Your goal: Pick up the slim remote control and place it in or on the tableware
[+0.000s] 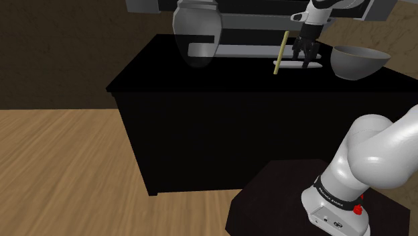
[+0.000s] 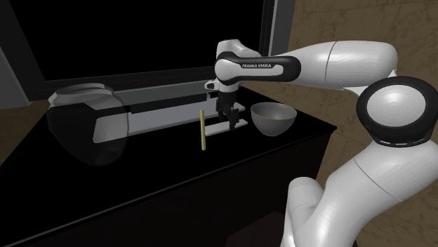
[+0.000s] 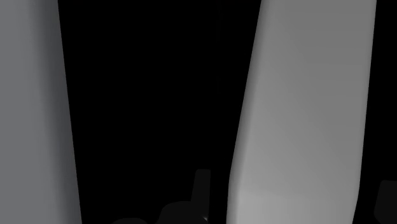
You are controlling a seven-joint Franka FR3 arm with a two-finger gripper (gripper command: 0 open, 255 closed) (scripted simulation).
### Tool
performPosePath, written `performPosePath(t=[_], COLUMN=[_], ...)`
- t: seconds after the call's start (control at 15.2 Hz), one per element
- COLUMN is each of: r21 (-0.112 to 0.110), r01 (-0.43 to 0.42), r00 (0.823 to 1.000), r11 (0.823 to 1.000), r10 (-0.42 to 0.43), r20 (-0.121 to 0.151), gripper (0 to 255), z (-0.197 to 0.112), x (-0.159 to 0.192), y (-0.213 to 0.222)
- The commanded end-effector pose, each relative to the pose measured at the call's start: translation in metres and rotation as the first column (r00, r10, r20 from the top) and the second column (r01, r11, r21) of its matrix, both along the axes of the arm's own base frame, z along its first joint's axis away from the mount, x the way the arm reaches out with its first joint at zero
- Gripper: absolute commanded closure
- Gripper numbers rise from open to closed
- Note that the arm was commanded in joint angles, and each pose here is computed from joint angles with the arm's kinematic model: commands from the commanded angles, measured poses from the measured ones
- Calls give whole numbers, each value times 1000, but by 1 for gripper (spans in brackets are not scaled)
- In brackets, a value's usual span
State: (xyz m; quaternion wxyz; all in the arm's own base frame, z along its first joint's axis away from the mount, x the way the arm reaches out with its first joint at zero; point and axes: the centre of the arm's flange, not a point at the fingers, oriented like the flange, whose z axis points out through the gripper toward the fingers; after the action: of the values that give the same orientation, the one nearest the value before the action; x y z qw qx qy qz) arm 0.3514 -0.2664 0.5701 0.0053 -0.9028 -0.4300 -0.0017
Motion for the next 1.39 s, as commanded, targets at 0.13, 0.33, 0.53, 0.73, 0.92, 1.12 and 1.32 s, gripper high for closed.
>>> performPosePath(t=[0.13,0.33,0.53,0.73,0.92,1.12,1.32], r21=[0,0,0,0,0,0,0], r01=[0,0,0,0,0,0,0], r00=[1000,1000,1000,1000,1000,1000,1000], r11=[1000,1000,1000,1000,1000,1000,1000], r10=[0,0,0,0,0,0,0], r20=[0,0,0,0,0,0,0], gripper=[0,0,255,255,255,255,255], z=[-1,-1,-1,-1,-1,9,25], x=[0,0,0,0,0,0,0], y=[0,0,0,0,0,0,0])
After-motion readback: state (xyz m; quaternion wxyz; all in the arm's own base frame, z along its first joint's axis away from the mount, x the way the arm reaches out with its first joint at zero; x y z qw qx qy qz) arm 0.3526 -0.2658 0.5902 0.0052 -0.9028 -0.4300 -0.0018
